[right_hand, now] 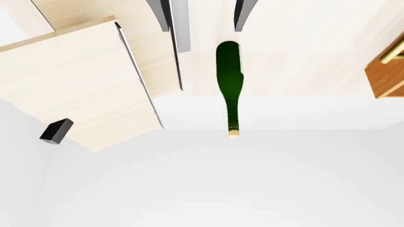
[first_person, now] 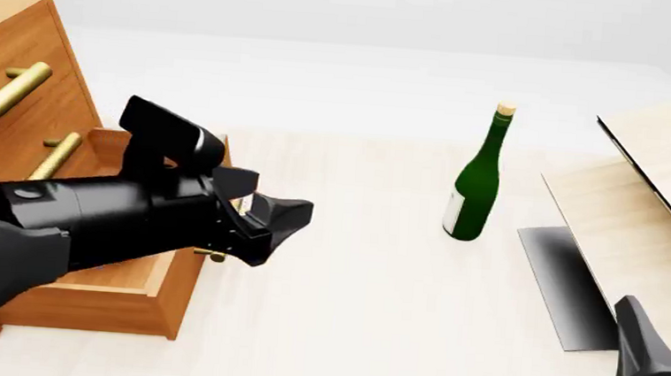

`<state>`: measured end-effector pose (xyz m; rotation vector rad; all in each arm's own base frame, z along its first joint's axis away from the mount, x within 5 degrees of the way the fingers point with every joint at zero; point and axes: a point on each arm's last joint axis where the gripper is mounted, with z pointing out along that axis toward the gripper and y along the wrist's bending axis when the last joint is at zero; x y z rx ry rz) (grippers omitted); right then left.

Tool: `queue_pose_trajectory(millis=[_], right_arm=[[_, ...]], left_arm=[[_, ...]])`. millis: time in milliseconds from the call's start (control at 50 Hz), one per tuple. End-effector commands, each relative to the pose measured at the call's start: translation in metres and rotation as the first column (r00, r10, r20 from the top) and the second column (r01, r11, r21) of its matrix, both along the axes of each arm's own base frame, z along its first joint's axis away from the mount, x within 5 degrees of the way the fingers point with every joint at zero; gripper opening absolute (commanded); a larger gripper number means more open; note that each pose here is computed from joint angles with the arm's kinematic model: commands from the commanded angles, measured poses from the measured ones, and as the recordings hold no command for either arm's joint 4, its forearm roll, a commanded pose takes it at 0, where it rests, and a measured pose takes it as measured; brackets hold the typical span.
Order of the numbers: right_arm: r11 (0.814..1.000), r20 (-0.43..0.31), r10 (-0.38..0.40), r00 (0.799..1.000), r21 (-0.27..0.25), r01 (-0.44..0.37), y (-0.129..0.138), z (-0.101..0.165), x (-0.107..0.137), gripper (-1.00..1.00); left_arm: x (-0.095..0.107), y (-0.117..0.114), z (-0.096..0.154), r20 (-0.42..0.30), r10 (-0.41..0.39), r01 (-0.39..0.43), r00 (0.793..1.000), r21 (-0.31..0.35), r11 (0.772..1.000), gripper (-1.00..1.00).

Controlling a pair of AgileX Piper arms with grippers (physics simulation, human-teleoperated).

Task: Put the bowl in the bottom drawer of the cabinet and close it.

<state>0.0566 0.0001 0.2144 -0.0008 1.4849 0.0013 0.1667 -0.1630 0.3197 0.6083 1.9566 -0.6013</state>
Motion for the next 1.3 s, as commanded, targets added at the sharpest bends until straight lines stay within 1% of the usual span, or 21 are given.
queue_pose_trajectory(millis=[20, 60, 200, 240, 300, 460, 540, 620, 700, 760, 800, 860, 980, 1020, 1120, 1140, 1180, 1200, 1240, 1260, 1300], right_arm=[[1.000, 0.000, 0.000, 1.000, 0.000, 0.000, 0.000, 0.000, 0.000, 1.00], [1.000, 0.000, 0.000, 1.000, 0.000, 0.000, 0.000, 0.000, 0.000, 1.00], [1.000, 0.000, 0.000, 1.000, 0.000, 0.000, 0.000, 0.000, 0.000, 1.00], [1.000, 0.000, 0.000, 1.000, 0.000, 0.000, 0.000, 0.000, 0.000, 1.00], [1.000, 0.000, 0.000, 1.000, 0.000, 0.000, 0.000, 0.000, 0.000, 1.00], [1.000, 0.000, 0.000, 1.000, 0.000, 0.000, 0.000, 0.000, 0.000, 1.00], [1.000, 0.000, 0.000, 1.000, 0.000, 0.000, 0.000, 0.000, 0.000, 1.00], [1.000, 0.000, 0.000, 1.000, 0.000, 0.000, 0.000, 0.000, 0.000, 1.00], [1.000, 0.000, 0.000, 1.000, 0.000, 0.000, 0.000, 0.000, 0.000, 1.00], [1.000, 0.000, 0.000, 1.000, 0.000, 0.000, 0.000, 0.000, 0.000, 1.00], [1.000, 0.000, 0.000, 1.000, 0.000, 0.000, 0.000, 0.000, 0.000, 1.00], [1.000, 0.000, 0.000, 1.000, 0.000, 0.000, 0.000, 0.000, 0.000, 1.00], [1.000, 0.000, 0.000, 1.000, 0.000, 0.000, 0.000, 0.000, 0.000, 1.00], [1.000, 0.000, 0.000, 1.000, 0.000, 0.000, 0.000, 0.000, 0.000, 1.00], [1.000, 0.000, 0.000, 1.000, 0.000, 0.000, 0.000, 0.000, 0.000, 1.00], [1.000, 0.000, 0.000, 1.000, 0.000, 0.000, 0.000, 0.000, 0.000, 1.00], [1.000, 0.000, 0.000, 1.000, 0.000, 0.000, 0.000, 0.000, 0.000, 1.00], [1.000, 0.000, 0.000, 1.000, 0.000, 0.000, 0.000, 0.000, 0.000, 1.00], [1.000, 0.000, 0.000, 1.000, 0.000, 0.000, 0.000, 0.000, 0.000, 1.00], [1.000, 0.000, 0.000, 1.000, 0.000, 0.000, 0.000, 0.000, 0.000, 1.00], [1.000, 0.000, 0.000, 1.000, 0.000, 0.000, 0.000, 0.000, 0.000, 1.00]], left_arm=[[-0.006, -0.005, -0.009, -0.050, -0.002, 0.000, 0.999, -0.052, 0.999, 1.00], [-0.004, -0.003, -0.009, -0.045, 0.007, -0.009, 0.999, -0.048, 0.999, 1.00], [-0.008, -0.003, -0.015, -0.074, 0.012, -0.018, 0.997, -0.079, 0.997, 1.00], [-0.010, -0.001, -0.018, -0.098, 0.026, -0.036, 0.995, -0.106, 0.994, 1.00], [-0.012, -0.001, -0.022, -0.118, 0.030, -0.044, 0.993, -0.125, 0.991, 1.00], [-0.016, 0.001, -0.028, -0.144, 0.034, -0.055, 0.989, -0.146, 0.988, 1.00], [-0.018, 0.006, -0.034, -0.177, 0.056, -0.088, 0.983, -0.178, 0.980, 1.00], [-0.020, 0.008, -0.038, -0.193, 0.065, -0.102, 0.979, -0.187, 0.977, 1.00], [-0.020, 0.012, -0.047, -0.222, 0.089, -0.132, 0.971, -0.187, 0.974, 1.00], [-0.022, 0.013, -0.054, -0.253, 0.095, -0.150, 0.963, -0.208, 0.967, 1.00], [-0.020, 0.015, -0.060, -0.263, 0.110, -0.164, 0.959, -0.194, 0.967, 1.00], [-0.021, 0.016, -0.062, -0.272, 0.113, -0.172, 0.956, -0.203, 0.964, 1.00], [-0.019, 0.020, -0.085, -0.322, 0.152, -0.220, 0.934, -0.186, 0.958, 1.00], [-0.018, 0.020, -0.087, -0.325, 0.155, -0.222, 0.933, -0.183, 0.958, 1.00], [-0.017, 0.018, -0.096, -0.355, 0.165, -0.242, 0.920, -0.184, 0.953, 1.00], [-0.016, 0.018, -0.099, -0.363, 0.169, -0.247, 0.916, -0.182, 0.952, 1.00], [-0.017, 0.018, -0.104, -0.387, 0.172, -0.265, 0.906, -0.200, 0.943, 1.00], [-0.017, 0.018, -0.105, -0.385, 0.175, -0.265, 0.906, -0.196, 0.944, 1.00], [-0.015, 0.021, -0.110, -0.401, 0.197, -0.293, 0.895, -0.195, 0.936, 1.00], [-0.015, 0.021, -0.110, -0.401, 0.197, -0.293, 0.895, -0.195, 0.936, 1.00], [-0.013, 0.023, -0.115, -0.410, 0.213, -0.311, 0.887, -0.191, 0.931, 1.00]])
